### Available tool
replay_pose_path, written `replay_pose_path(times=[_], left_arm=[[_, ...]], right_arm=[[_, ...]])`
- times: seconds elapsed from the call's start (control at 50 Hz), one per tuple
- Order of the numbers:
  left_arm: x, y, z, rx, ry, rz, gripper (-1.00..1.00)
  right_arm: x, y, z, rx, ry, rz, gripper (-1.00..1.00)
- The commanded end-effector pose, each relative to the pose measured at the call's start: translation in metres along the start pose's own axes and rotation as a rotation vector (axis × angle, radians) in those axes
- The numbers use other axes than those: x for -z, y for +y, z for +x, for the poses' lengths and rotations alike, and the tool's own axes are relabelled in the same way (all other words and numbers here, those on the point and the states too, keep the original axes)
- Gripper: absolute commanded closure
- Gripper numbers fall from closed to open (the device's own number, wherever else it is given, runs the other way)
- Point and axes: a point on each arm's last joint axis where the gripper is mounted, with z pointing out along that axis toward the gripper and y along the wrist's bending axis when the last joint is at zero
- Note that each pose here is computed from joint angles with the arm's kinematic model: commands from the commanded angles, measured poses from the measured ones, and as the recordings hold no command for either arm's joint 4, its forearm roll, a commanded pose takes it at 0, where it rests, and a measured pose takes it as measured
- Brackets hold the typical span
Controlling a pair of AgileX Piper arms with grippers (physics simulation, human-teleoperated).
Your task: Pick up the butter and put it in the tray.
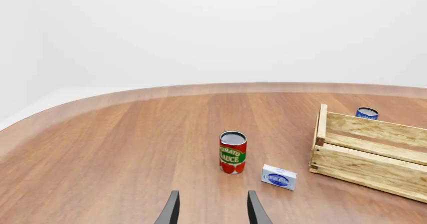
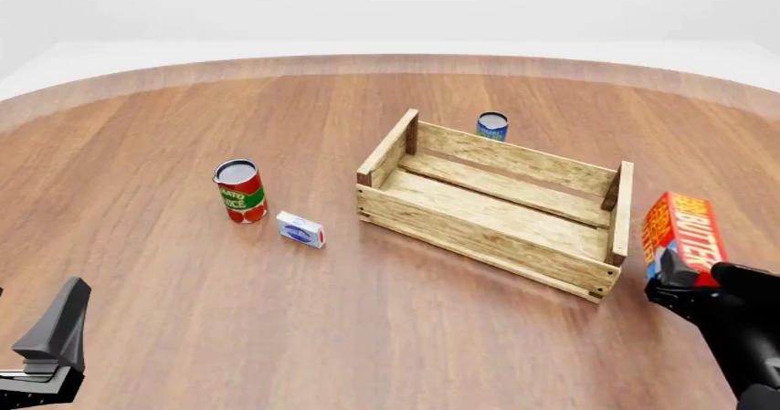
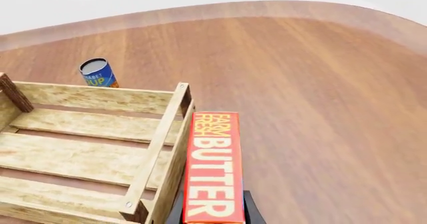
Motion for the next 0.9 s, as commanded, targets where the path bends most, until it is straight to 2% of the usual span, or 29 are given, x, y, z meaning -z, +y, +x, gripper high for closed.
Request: replay_pose_path(times=[0.02,0.32,0.9], left_arm=[[0.000,0.000,0.000,0.000,0.000,0.000,-1.00],[0.000,0.000,0.000,0.000,0.000,0.000,-1.00],[0.000,0.000,0.000,0.000,0.000,0.000,-1.00]], right_arm=[[0.014,0.000,-0.006,-0.010,-0.046,-0.003,1.00],[0.023,0.003,-0.010,0.009,-0.070,-0.018,1.00],[0.057,0.008,-0.041,0.033,-0.125,-0.040,1.00]])
